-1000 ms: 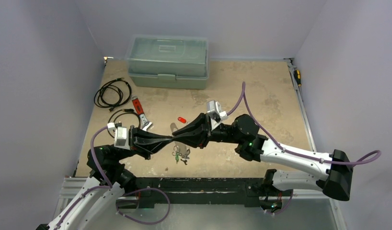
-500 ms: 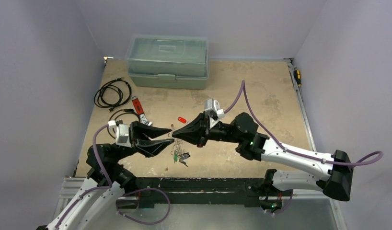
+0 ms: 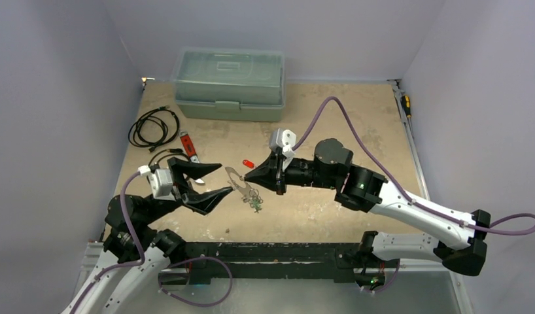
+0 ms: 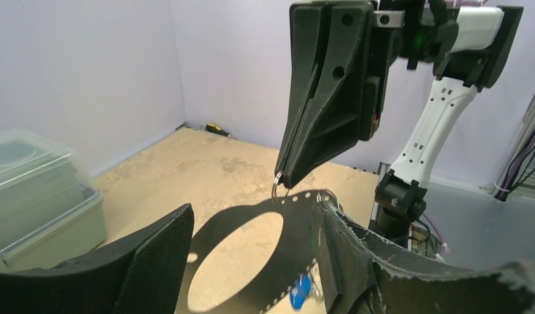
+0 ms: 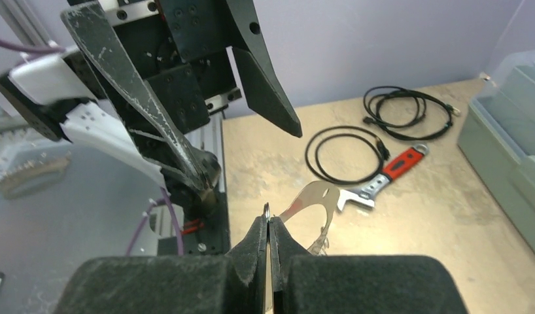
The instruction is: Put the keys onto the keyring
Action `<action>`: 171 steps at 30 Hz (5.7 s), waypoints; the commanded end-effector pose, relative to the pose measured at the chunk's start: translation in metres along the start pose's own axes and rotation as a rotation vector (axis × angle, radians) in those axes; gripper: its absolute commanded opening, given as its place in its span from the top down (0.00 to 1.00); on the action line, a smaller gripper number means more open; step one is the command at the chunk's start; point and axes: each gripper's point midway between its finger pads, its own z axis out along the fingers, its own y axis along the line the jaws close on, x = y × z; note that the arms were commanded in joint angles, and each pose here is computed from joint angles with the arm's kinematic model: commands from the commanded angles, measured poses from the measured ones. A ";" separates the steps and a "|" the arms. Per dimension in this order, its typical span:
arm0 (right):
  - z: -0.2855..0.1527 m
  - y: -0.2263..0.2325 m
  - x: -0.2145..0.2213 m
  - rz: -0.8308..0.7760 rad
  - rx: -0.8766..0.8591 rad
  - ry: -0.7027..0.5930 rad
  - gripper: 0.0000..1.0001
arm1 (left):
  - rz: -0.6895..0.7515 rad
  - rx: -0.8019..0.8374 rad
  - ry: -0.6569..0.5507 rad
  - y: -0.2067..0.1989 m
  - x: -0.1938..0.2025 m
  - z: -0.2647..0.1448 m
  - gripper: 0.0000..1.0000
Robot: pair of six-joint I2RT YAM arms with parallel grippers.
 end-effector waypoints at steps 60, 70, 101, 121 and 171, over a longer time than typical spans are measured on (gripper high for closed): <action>-0.017 0.019 0.021 -0.179 -0.119 0.367 1.00 | -0.050 0.326 0.133 -0.039 0.065 0.011 0.63; -0.011 0.025 0.022 -0.194 -0.148 0.367 1.00 | -0.052 0.336 0.146 -0.040 0.071 0.013 0.74; -0.003 0.044 -0.007 -0.253 -0.233 0.215 0.90 | 0.025 0.441 0.045 -0.066 0.041 -0.002 1.00; -0.035 0.060 -0.051 -0.155 -0.203 -0.338 0.49 | 0.016 0.304 -0.246 -0.058 -0.020 -0.010 1.00; 0.056 -0.022 0.118 0.175 0.172 0.141 0.44 | 0.084 -0.738 0.092 0.115 0.020 -0.054 0.18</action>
